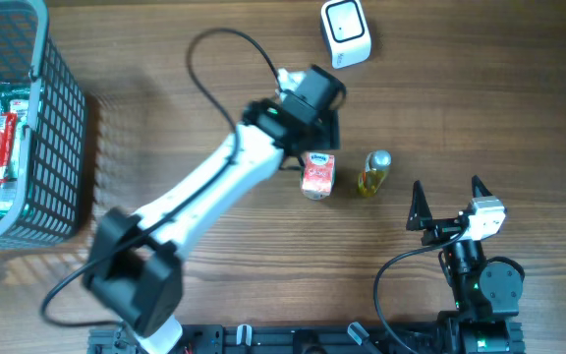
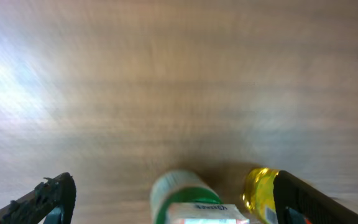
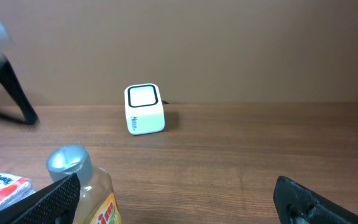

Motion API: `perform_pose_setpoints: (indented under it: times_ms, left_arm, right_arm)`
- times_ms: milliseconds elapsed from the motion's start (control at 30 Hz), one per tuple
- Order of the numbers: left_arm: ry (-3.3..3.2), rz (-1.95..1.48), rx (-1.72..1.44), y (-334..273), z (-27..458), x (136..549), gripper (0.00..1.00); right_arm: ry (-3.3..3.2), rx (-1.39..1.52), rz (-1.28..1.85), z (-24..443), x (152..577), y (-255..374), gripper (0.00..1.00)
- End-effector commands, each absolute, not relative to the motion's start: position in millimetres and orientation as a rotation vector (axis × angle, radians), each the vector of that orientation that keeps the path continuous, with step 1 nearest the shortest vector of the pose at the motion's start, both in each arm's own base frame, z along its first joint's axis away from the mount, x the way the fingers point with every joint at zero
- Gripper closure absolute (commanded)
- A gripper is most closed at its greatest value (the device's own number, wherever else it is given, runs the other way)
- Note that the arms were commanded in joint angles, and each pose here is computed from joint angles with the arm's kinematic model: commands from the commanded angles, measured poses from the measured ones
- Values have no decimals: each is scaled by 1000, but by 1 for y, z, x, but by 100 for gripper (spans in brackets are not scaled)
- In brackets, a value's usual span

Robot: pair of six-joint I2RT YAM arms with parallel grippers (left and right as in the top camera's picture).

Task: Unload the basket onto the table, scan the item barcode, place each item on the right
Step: 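Place the red-white tissue pack beside the oil bottle with left gripper, then reach the left gripper into the basket and grasp the packets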

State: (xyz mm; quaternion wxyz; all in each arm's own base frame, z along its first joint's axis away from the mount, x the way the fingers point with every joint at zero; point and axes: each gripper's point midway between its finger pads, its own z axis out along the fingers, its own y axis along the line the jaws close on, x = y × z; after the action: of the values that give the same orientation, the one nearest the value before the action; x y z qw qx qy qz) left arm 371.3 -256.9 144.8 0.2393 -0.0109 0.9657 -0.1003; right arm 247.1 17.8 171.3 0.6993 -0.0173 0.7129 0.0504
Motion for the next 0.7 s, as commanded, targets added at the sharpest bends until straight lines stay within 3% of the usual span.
perform_pose_setpoints:
  times_ms: [0,167,267,367,467,667]
  left_arm:
    - [2431,-218,66,-213,220,400,1]
    - [2075,204,-34,-51,337,430,0]
    - [1870,412,-215,62,404,413,0]
    - [1773,574,-380,147,428,390,0]
    - [1869,662,-432,214,399,377,0]
    - [2190,560,-632,312,270,360,0]
  right_arm:
    - [1585,-56,108,172,247,19,0]
    - [1585,-55,108,172,247,19,0]
    - [1585,-56,108,172,247,19,0]
    - [1585,-56,108,172,247,19,0]
    - [1585,-56,108,172,247,19,0]
    - [1585,-56,107,172,247,19,0]
